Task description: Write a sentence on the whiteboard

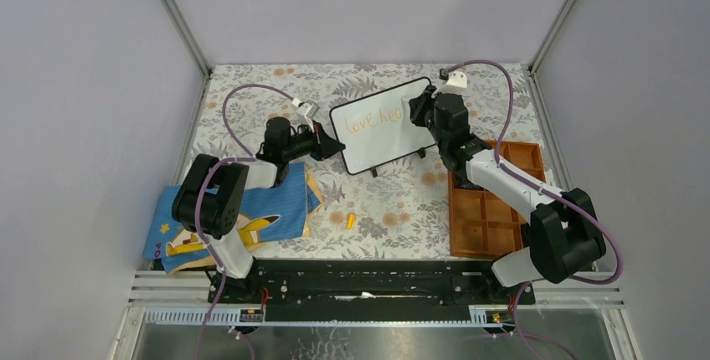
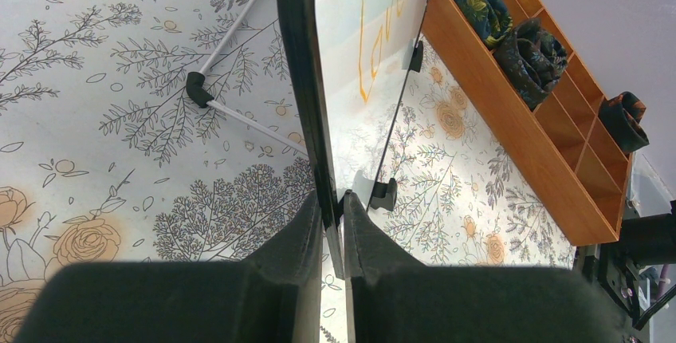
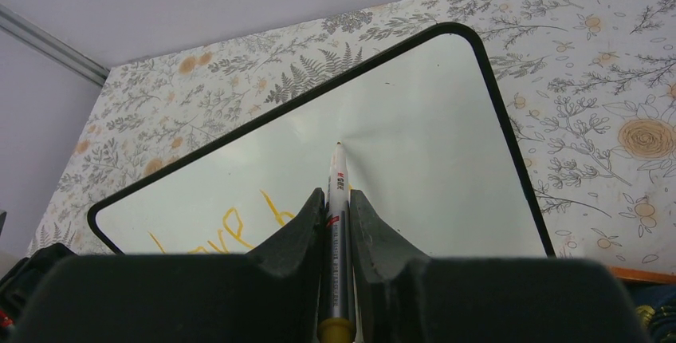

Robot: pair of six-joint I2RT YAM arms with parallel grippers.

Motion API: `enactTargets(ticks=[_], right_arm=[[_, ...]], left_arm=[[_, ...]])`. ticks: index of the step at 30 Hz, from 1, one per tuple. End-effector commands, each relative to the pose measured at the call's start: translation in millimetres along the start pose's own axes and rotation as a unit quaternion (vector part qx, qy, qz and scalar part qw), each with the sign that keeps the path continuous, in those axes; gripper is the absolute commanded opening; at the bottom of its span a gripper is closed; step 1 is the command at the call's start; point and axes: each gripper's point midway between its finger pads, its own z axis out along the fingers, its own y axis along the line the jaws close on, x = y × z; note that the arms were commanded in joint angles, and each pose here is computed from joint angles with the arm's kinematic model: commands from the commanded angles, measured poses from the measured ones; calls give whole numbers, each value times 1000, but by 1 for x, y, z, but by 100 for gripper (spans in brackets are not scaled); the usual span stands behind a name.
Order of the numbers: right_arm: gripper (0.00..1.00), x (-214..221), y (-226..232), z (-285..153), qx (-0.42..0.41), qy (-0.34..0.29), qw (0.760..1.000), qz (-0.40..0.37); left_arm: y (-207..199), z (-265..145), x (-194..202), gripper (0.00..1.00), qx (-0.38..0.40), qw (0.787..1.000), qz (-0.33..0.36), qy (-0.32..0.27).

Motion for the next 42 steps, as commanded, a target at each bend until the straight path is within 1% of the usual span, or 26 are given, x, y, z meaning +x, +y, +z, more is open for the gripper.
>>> enactTargets(ticks=[1, 8, 14, 33, 42], right_arm=[[0, -29, 9, 3, -10, -38, 999, 15], [0, -27, 8, 5, -9, -34, 999, 15], [0, -13, 1, 7, 3, -18, 1000, 11], [0, 14, -18, -7, 24, 5, 1000, 13], [0, 18, -23, -11, 29, 8, 999, 11]], left_arm=[[13, 0, 26, 0, -32, 999, 1, 38], [12, 0, 27, 0, -32, 999, 1, 39], [12, 1, 26, 0, -32, 999, 1, 39], [13, 1, 25, 0, -39, 999, 4, 36], [11, 0, 25, 0, -39, 999, 6, 35]])
